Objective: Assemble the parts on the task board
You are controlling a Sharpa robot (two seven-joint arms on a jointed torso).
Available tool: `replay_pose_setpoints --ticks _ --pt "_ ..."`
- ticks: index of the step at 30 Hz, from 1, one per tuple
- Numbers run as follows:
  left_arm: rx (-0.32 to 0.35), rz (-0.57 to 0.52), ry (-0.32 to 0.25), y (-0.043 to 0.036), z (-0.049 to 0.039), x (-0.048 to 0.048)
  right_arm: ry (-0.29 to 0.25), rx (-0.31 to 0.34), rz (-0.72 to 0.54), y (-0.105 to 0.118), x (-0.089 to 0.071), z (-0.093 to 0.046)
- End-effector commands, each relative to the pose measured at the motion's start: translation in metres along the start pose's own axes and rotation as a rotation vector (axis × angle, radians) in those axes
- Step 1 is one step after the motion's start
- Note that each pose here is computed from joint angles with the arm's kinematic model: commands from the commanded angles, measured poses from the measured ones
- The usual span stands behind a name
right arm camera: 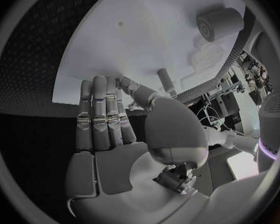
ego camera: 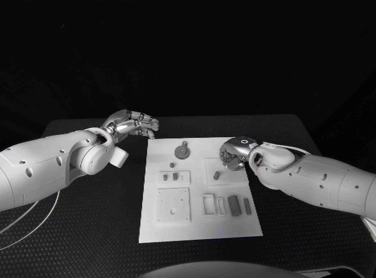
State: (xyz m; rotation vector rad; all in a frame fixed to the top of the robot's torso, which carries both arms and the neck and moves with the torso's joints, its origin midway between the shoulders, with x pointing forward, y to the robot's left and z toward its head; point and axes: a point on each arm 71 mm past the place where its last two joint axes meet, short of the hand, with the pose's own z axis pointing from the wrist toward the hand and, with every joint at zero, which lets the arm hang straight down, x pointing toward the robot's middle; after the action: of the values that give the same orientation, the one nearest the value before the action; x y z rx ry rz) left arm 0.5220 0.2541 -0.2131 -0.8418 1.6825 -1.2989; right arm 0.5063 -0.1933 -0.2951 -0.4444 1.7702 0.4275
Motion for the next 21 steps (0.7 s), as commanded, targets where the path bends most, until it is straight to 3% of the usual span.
replay_pose_setpoints --ticks 1,7,21 --pt "0.003 -0.010 0.010 -0.0011 0.0004 0.0010 0.051 0.017 -0.025 -0.0007 0.0142 -0.0036" --pt "0.003 -0.011 0.012 -0.0012 0.0005 0.0016 0.019 0.019 -0.007 0.0011 0.0118 -0.0030" --pt "-0.001 -0.011 0.013 -0.0007 -0.0002 0.0007 0.044 0.025 -0.005 0.0005 0.0140 -0.0030"
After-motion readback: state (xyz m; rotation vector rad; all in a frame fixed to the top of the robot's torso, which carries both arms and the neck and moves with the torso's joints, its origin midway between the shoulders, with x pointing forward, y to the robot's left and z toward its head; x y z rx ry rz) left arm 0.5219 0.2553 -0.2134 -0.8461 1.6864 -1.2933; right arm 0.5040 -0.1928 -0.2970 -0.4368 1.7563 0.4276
